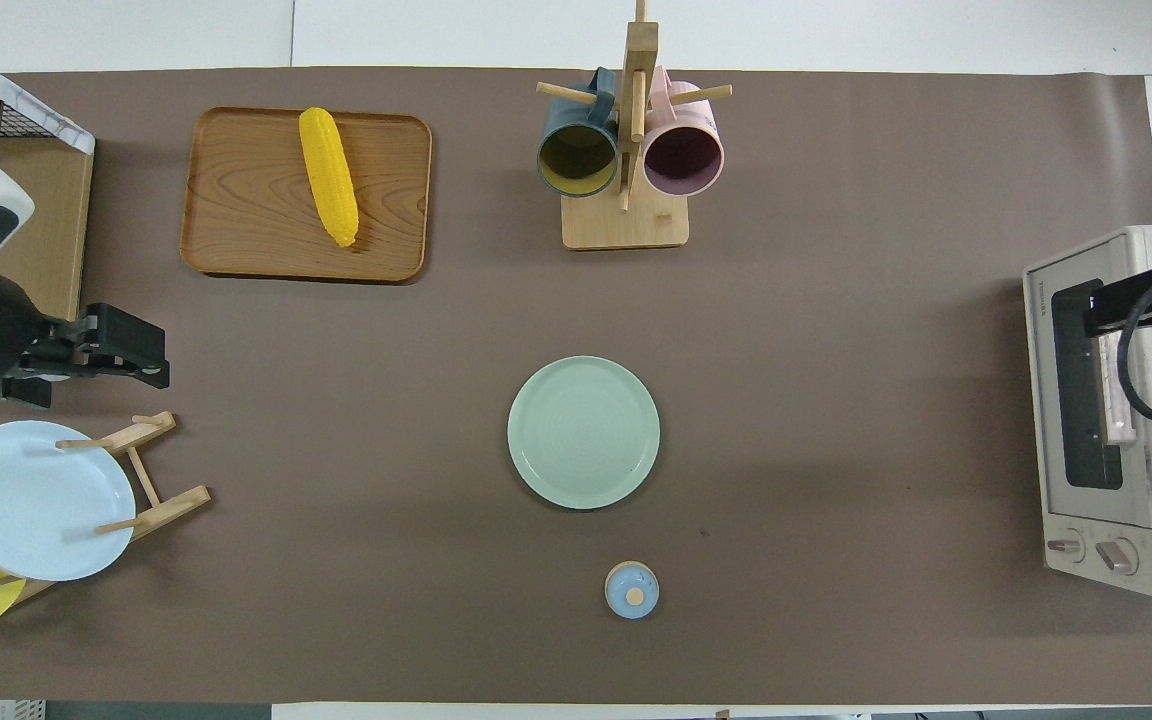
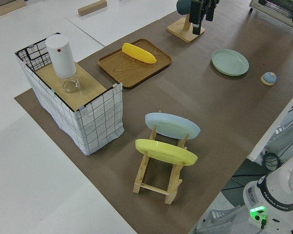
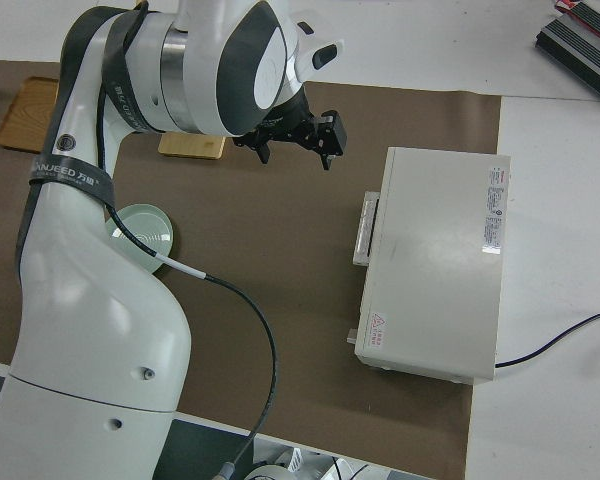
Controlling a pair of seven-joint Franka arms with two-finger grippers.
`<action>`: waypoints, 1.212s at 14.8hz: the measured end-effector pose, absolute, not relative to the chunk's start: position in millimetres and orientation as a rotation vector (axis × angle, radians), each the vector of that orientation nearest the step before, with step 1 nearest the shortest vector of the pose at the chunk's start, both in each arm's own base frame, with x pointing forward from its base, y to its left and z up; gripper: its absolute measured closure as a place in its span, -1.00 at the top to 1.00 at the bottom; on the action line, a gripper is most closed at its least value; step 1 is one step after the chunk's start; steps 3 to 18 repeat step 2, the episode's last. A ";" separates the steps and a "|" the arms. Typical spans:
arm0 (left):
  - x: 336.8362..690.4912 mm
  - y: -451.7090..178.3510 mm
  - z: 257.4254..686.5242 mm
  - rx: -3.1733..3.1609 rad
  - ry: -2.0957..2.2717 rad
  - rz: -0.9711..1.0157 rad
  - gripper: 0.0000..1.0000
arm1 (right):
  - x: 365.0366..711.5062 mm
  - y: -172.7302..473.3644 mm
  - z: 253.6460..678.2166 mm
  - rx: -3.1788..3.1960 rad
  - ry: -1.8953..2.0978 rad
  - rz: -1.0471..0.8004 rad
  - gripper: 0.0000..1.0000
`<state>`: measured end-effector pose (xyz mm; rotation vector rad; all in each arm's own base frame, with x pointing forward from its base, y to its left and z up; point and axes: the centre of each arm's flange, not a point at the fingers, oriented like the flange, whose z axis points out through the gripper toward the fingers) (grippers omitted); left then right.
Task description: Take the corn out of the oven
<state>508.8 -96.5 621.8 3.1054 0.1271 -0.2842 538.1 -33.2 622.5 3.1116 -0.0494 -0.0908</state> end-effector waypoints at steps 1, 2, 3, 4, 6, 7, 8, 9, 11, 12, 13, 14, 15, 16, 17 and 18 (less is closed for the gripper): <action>508.6 -97.2 621.8 3.106 0.125 -0.284 1.00 | 538.1 -33.2 622.5 3.112 -0.050 -0.091 1.00; 508.6 -97.5 621.8 3.106 0.124 -0.284 1.00 | 538.1 -33.3 622.5 3.112 -0.050 -0.091 1.00; 508.6 -97.5 621.8 3.106 0.124 -0.284 1.00 | 538.1 -33.3 622.5 3.112 -0.050 -0.091 1.00; 508.6 -97.5 621.8 3.106 0.124 -0.284 1.00 | 538.1 -33.3 622.5 3.112 -0.050 -0.091 1.00; 508.6 -97.5 621.8 3.106 0.124 -0.284 1.00 | 538.1 -33.3 622.5 3.112 -0.050 -0.091 1.00; 508.6 -97.5 621.8 3.106 0.124 -0.284 1.00 | 538.1 -33.3 622.5 3.112 -0.050 -0.091 1.00; 508.6 -97.5 621.8 3.106 0.124 -0.284 1.00 | 538.1 -33.3 622.5 3.112 -0.050 -0.091 1.00; 508.6 -97.5 621.8 3.106 0.124 -0.284 1.00 | 538.1 -33.3 622.5 3.112 -0.050 -0.091 1.00; 508.6 -97.5 621.8 3.106 0.124 -0.284 1.00 | 538.1 -33.3 622.5 3.112 -0.050 -0.091 1.00; 508.6 -97.5 621.8 3.106 0.124 -0.284 1.00 | 538.1 -33.3 622.5 3.112 -0.050 -0.091 1.00; 508.6 -97.5 621.8 3.106 0.124 -0.284 1.00 | 538.1 -33.3 622.5 3.112 -0.050 -0.091 1.00; 508.6 -97.5 621.8 3.106 0.124 -0.284 1.00 | 538.1 -33.3 622.5 3.112 -0.050 -0.091 1.00; 508.6 -97.5 621.8 3.106 0.124 -0.284 1.00 | 538.1 -33.3 622.5 3.112 -0.050 -0.091 1.00; 508.6 -97.5 621.8 3.106 0.124 -0.284 1.00 | 538.1 -33.3 622.5 3.112 -0.050 -0.091 1.00; 508.6 -97.5 621.8 3.106 0.124 -0.284 1.00 | 538.1 -33.3 622.5 3.112 -0.050 -0.091 1.00; 508.6 -97.5 621.8 3.106 0.124 -0.284 1.00 | 538.1 -33.3 622.5 3.112 -0.050 -0.091 1.00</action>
